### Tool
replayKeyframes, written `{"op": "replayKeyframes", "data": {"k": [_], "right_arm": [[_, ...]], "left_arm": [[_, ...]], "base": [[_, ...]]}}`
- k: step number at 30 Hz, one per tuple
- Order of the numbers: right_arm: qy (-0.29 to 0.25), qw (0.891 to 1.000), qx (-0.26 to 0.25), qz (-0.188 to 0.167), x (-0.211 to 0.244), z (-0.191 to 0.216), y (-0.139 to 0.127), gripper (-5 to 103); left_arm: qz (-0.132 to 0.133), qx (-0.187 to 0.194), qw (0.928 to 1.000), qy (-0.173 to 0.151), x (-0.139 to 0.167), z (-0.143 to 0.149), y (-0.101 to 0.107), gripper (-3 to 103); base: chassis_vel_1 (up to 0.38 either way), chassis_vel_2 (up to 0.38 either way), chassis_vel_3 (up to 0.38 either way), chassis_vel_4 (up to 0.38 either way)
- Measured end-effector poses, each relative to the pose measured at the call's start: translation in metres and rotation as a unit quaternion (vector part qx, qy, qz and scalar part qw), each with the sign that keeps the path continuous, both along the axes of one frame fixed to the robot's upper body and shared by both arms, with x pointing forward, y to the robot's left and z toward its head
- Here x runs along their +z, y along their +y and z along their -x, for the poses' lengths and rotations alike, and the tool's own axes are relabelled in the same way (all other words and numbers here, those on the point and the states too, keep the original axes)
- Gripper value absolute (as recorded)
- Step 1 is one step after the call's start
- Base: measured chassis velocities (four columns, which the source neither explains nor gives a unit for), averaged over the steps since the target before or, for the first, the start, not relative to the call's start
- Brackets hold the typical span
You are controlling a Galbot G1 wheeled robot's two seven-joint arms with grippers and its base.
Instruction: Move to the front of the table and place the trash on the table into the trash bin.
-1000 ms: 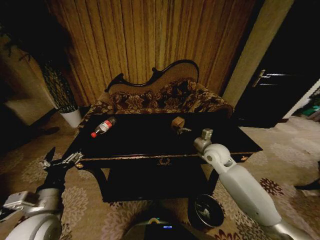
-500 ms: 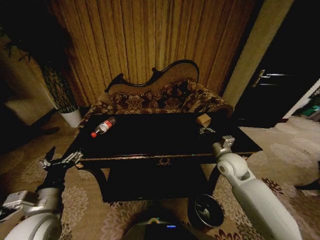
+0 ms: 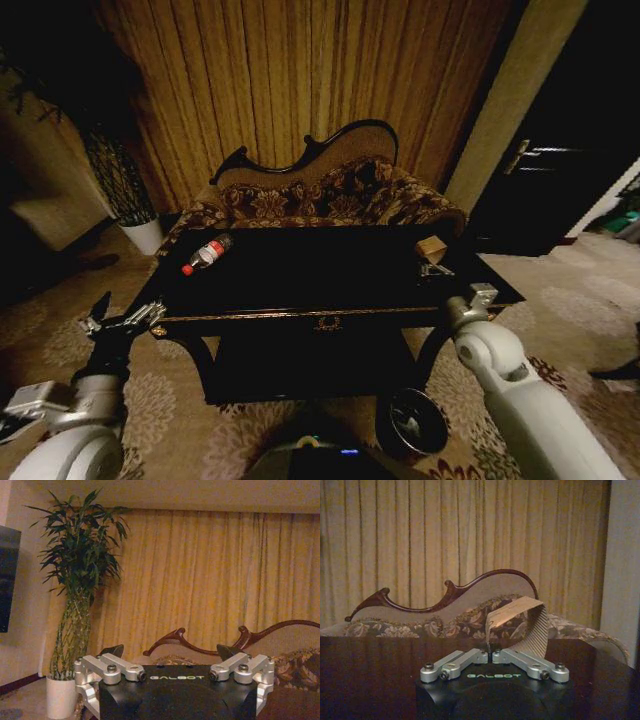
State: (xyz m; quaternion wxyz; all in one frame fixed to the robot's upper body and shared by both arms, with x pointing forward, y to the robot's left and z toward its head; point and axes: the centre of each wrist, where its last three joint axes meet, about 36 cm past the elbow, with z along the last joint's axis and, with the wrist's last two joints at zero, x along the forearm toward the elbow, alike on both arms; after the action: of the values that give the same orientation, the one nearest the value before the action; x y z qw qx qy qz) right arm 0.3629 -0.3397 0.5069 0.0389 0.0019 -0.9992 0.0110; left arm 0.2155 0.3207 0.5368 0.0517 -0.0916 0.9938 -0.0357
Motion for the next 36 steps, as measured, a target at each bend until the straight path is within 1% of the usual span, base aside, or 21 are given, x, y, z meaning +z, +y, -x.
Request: {"op": "replayKeyframes", "data": {"k": [9, 19, 36], "right_arm": [[-0.001, 1.000, -0.010, 0.000, 0.000, 0.009, -0.005, 0], [-0.001, 1.000, -0.011, -0.002, -0.002, 0.010, -0.006, 0], [0.002, 1.000, -0.016, -0.005, -0.006, 0.015, -0.007, 0]], "left_arm": [[-0.002, -0.005, 1.0000, -0.002, 0.001, -0.001, 0.000, 100], [-0.001, -0.003, 1.0000, -0.001, 0.001, -0.001, 0.000, 100], [-0.002, -0.003, 1.0000, 0.000, 0.000, 0.000, 0.000, 100]], "base": [[0.000, 0.000, 0.000, 0.000], [0.000, 0.000, 0.000, 0.000], [0.091, -0.097, -0.091, 0.091]]}}
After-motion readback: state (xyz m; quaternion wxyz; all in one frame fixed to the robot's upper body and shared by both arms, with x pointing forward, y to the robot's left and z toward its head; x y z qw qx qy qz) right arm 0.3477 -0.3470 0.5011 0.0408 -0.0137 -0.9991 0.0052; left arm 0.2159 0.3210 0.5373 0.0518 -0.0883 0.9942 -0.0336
